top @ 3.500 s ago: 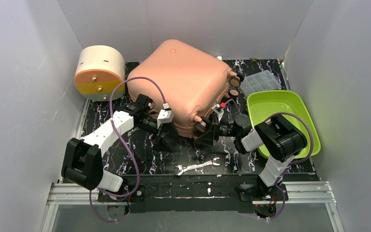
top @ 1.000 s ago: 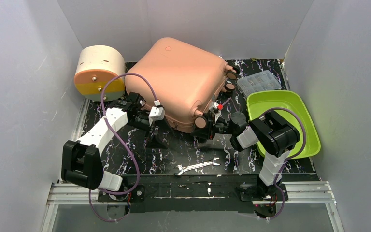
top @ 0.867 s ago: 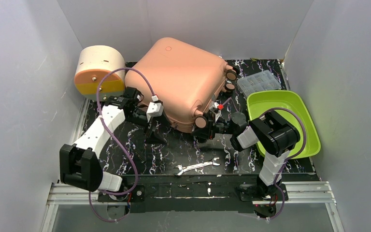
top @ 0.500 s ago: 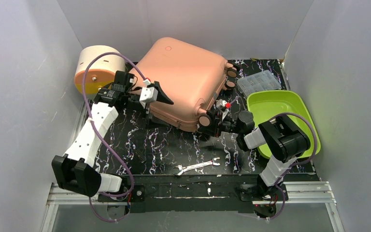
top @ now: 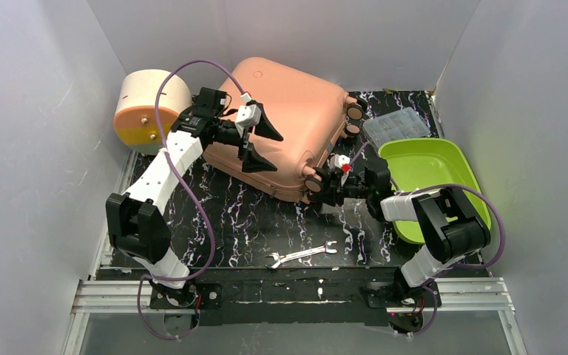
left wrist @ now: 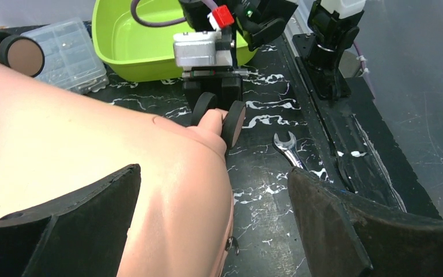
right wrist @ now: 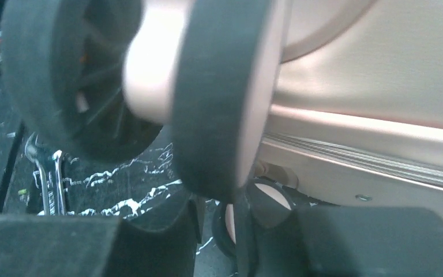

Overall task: Open, take out, and arrange the luggage
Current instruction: Grab the zipper of the luggage.

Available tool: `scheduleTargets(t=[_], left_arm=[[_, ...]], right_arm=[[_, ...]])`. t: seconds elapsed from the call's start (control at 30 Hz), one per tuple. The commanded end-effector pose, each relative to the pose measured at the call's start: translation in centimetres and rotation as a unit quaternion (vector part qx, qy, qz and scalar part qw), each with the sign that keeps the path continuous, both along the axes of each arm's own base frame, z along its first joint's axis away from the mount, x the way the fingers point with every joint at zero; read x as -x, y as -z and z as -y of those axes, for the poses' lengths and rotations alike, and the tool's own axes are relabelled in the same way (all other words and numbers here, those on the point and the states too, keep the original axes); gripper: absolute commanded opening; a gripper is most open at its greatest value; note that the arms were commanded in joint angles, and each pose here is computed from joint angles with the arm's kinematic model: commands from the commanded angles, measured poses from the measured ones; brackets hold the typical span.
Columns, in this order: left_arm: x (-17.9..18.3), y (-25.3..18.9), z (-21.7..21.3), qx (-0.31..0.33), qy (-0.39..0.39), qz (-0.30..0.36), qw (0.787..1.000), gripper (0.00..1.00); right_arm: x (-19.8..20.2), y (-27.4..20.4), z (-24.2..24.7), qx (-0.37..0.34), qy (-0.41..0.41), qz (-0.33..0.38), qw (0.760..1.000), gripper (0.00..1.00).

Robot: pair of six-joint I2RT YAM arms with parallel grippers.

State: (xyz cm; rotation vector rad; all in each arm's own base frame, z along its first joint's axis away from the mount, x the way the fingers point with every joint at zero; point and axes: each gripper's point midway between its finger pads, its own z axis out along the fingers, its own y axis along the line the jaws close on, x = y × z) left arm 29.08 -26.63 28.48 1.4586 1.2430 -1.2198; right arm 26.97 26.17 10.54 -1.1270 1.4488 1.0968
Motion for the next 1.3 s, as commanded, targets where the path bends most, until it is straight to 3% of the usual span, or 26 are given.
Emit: scheduleTargets(t=[0.0,0.5,0.67,0.7,0.8,0.93,0.97,1.0,1.1,1.13,1.2,1.27], left_arm=[[1.1,-2.5,1.0,0.023,0.026,0.009,0.999,0.98],[0.8,-0.3,1.7,0.002,0.021,-0.005,1.000,0.98],[0.8,0.2,1.7,0.001,0.022,-0.011,1.000,0.98],[0.9,0.5,1.7,-0.001,0.022,-0.014,1.000,0.98],[1.0,1.2,1.6,-0.004,0.022,-0.019,1.000,0.98],[0.9,1.2,1.7,-0.005,0.021,-0.023,1.000,0.98],[0.9,0.9,1.7,-0.003,0.022,-0.021,1.000,0.98],[0.9,0.8,1.7,-0.002,0.022,-0.022,0.999,0.98],[1.0,1.0,1.5,-0.008,0.013,-0.021,1.000,0.98],[0.9,1.0,1.5,-0.011,0.006,-0.020,1.000,0.98],[0.4,1.5,1.5,-0.019,-0.018,-0.025,0.999,0.98],[-0.4,1.8,1.3,-0.027,-0.051,-0.024,0.998,0.98]], right_arm=[[1.9,0.1,-0.2,-0.002,-0.067,0.046,0.997,0.39],[2.1,-2.8,-3.5,-0.099,-0.071,0.029,0.992,0.54],[1.5,-4.0,-3.2,-0.150,-0.036,-0.031,0.988,0.57],[0.9,-3.9,-3.2,-0.152,-0.020,-0.043,0.987,0.53],[0.5,-3.6,-3.6,-0.148,-0.027,-0.062,0.987,0.01],[-1.5,-1.6,-0.8,-0.107,0.031,-0.061,0.992,0.01],[-1.6,-1.3,-0.1,-0.094,0.033,-0.060,0.993,0.06],[-1.2,-1.9,-0.1,-0.100,0.025,-0.048,0.993,0.27],[-0.6,-2.6,0.3,-0.117,0.026,0.003,0.993,0.51],[-0.7,-2.3,0.5,-0.112,0.030,0.015,0.993,0.52],[-0.7,-1.8,1.0,-0.098,0.040,0.044,0.993,0.66],[-0.8,-1.4,1.3,-0.083,0.048,0.064,0.993,0.70]])
